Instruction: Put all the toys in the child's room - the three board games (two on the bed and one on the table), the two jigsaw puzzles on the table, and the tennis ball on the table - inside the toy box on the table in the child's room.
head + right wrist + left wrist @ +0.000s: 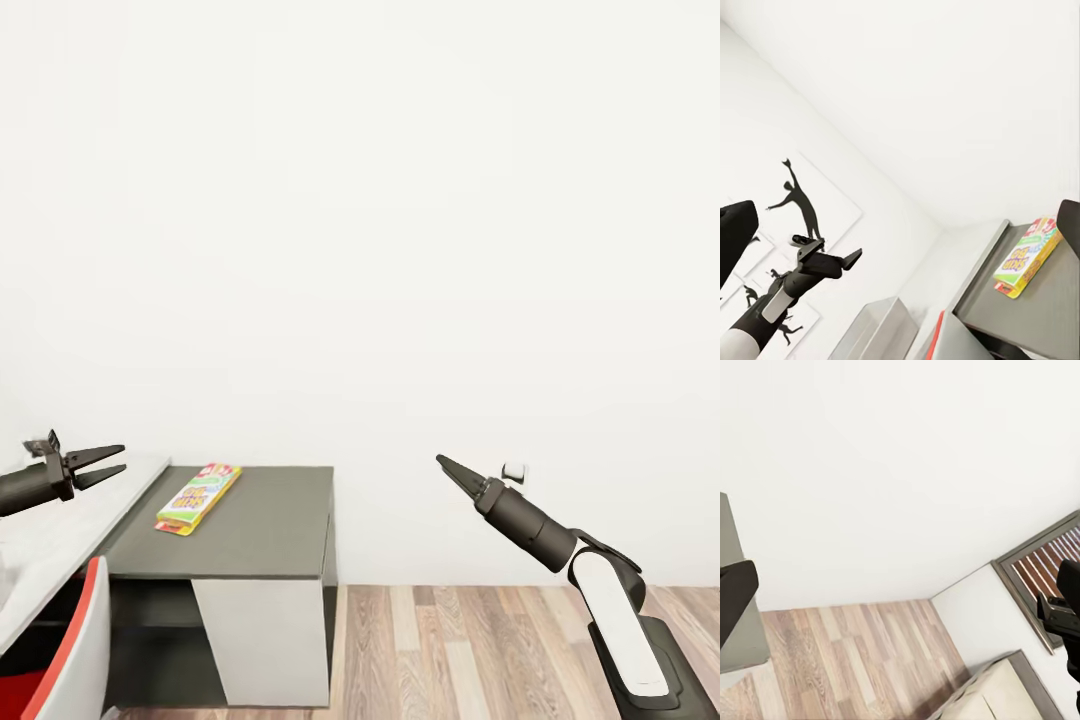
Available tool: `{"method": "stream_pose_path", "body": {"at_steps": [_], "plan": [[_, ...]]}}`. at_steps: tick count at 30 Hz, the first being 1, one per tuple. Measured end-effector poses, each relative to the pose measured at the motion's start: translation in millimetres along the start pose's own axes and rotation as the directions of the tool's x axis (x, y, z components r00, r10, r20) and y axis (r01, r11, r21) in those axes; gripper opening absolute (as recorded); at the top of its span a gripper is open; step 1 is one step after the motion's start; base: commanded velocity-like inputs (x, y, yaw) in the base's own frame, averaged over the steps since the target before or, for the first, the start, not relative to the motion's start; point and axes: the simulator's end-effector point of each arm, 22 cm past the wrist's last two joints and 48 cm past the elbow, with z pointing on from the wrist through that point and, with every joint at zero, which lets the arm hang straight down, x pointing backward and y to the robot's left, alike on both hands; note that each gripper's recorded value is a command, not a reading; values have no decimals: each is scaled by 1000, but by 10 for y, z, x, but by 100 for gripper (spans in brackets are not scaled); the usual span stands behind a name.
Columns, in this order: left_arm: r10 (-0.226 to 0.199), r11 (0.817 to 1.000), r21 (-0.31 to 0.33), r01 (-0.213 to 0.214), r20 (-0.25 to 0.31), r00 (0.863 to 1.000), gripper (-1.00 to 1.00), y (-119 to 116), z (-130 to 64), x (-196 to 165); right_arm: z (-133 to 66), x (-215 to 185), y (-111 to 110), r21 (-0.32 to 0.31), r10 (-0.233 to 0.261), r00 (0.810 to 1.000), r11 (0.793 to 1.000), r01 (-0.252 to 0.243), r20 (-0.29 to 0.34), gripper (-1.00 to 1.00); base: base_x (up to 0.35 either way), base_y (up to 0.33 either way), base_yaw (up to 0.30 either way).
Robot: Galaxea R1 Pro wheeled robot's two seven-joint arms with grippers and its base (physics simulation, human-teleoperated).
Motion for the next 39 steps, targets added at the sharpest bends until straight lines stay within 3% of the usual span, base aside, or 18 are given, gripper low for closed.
{"method": "stream_pose_path", "body": {"at_steps": [18,30,33,35,39], "plan": [[-11,1000,9,11,-14,1000,100,-2,90,67,4,-2,-5,1,1,1000,1000,-1,2,100,198,43,50],[-23,1000,10,25,-138,990,100,6,441,426,-63,73,-342,72,51,999,996,-51,2,100,34,0,14],[-31,999,-42,24,-156,987,100,121,595,520,-90,136,-476,107,58,998,993,-56,-10,100,2,0,1],[-39,993,-118,19,-169,985,100,287,780,625,-113,185,-581,142,46,999,989,-42,-27,100,0,0,0],[-52,959,-282,-1,-180,982,100,641,971,777,-205,143,-737,196,20,999,980,-15,-26,100,0,0,0]]}}
